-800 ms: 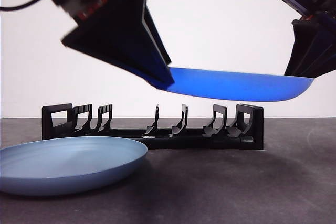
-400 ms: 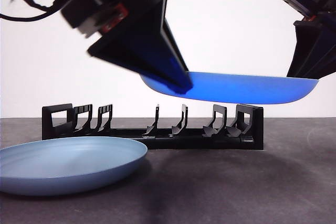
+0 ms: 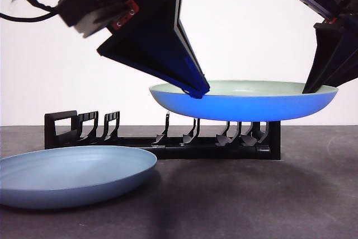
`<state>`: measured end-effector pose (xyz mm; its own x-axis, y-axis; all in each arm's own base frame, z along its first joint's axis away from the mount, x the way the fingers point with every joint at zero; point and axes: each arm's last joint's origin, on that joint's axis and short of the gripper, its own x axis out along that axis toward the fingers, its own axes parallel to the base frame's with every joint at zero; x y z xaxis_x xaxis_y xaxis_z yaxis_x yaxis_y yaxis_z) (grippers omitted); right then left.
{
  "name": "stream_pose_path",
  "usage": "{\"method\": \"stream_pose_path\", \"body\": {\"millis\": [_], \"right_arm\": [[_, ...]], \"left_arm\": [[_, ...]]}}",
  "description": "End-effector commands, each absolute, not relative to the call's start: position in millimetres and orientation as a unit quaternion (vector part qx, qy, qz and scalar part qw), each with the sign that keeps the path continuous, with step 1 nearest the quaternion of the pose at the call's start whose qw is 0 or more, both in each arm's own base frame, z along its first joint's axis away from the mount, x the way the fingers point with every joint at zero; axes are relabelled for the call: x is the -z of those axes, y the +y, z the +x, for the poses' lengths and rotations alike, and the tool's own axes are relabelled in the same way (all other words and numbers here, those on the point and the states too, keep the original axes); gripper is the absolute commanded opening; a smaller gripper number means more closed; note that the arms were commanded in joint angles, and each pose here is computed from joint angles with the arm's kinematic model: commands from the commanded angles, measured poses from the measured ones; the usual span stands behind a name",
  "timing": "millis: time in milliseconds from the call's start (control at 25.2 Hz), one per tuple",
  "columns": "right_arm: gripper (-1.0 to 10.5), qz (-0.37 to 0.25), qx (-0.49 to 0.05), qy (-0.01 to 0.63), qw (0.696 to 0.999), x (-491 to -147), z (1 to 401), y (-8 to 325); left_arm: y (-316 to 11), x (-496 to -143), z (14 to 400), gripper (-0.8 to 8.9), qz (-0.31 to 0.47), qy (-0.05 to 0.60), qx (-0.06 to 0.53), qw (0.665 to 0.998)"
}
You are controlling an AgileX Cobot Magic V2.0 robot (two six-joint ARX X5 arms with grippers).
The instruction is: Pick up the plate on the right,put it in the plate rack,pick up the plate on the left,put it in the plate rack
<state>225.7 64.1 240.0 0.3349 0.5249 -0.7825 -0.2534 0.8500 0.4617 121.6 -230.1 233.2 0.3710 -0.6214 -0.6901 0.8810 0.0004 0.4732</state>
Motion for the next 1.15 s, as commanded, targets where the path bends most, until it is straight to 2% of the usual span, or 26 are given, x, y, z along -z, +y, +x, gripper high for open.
{"method": "stream_pose_path", "body": {"millis": [40, 119, 238, 357, 397, 516, 753, 912, 1031, 1110, 1150], "right_arm": [[-0.1, 0.132, -0.252, 0.52, 0.806, -242.2, 225.2, 65.2], [-0.1, 0.132, -0.253, 0.52, 0.805, -242.2, 225.2, 65.2], [-0.1, 0.132, -0.253, 0.52, 0.805, -242.5, 224.7, 65.1], [-0.1, 0.132, -0.254, 0.519, 0.806, -243.8, 223.5, 64.9], [-0.1, 0.131, -0.255, 0.517, 0.807, -244.7, 222.9, 64.8], [-0.1, 0.131, -0.258, 0.509, 0.81, -248.3, 220.5, 64.3], [-0.1, 0.13, -0.262, 0.499, 0.815, -253.1, 217.1, 63.2], [-0.1, 0.138, -0.278, 0.498, 0.81, -254.1, 216.3, 63.9], [-0.1, 0.14, -0.281, 0.498, 0.809, -254.5, 216.1, 64.1], [0.1, 0.139, -0.282, 0.493, 0.811, -256.3, 214.9, 63.7], [0.8, 0.137, -0.283, 0.487, 0.815, -258.7, 214.2, 63.1]], "left_arm": [[-230.7, -231.1, 121.1, 0.03, 0.454, 0.145, 0.555, 0.682], [-231.0, -231.1, 120.5, 0.32, 0.449, 0.144, 0.564, 0.678], [-231.5, -230.1, 120.8, 1.64, 0.45, 0.145, 0.563, 0.678], [-232.8, -226.0, 122.5, 1.79, 0.454, 0.153, 0.56, 0.676], [-233.0, -224.5, 123.4, 1.69, 0.455, 0.157, 0.56, 0.675], [-234.0, -220.6, 124.9, -0.09, 0.458, 0.165, 0.559, 0.671], [-235.2, -220.6, 125.5, -0.09, 0.458, 0.161, 0.556, 0.674], [-234.6, -221.2, 127.6, -0.09, 0.474, 0.161, 0.526, 0.688], [-234.6, -221.2, 127.7, -0.09, 0.474, 0.161, 0.525, 0.688], [-235.2, -221.4, 126.7, -0.08, 0.473, 0.16, 0.526, 0.688], [-236.5, -222.4, 125.2, -0.08, 0.475, 0.158, 0.524, 0.689]]}}
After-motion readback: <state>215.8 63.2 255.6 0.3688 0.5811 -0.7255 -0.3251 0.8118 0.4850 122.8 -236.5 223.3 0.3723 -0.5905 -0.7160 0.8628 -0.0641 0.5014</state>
